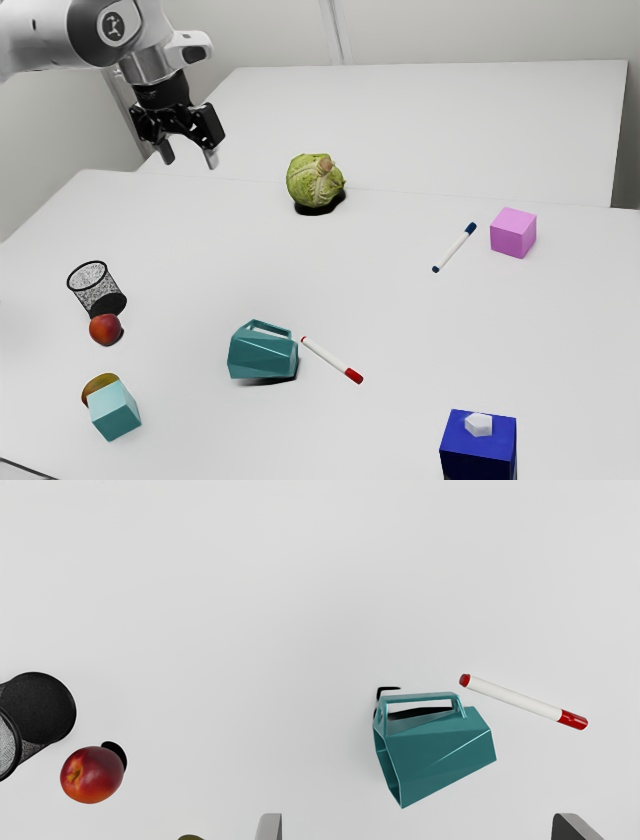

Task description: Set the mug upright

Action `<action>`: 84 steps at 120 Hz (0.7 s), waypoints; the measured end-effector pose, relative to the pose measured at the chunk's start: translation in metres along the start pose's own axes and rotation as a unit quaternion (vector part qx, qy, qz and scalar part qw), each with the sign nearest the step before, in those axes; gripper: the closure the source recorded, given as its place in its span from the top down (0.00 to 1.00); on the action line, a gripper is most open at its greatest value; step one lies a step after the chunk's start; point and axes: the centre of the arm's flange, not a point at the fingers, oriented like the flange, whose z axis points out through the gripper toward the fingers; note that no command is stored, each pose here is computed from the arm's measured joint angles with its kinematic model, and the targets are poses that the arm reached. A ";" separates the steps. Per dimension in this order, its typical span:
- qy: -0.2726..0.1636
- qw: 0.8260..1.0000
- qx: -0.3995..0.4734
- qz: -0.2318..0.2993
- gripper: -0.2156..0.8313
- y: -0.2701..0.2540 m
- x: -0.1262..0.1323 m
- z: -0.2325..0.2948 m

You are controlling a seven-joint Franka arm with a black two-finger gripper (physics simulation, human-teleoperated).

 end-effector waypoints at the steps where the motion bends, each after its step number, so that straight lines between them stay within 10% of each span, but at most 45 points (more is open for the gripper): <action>1: 0.000 1.000 0.000 0.000 0.78 0.000 0.000 0.000; 84: -0.032 0.998 -0.039 -0.035 0.78 -0.026 -0.063 0.044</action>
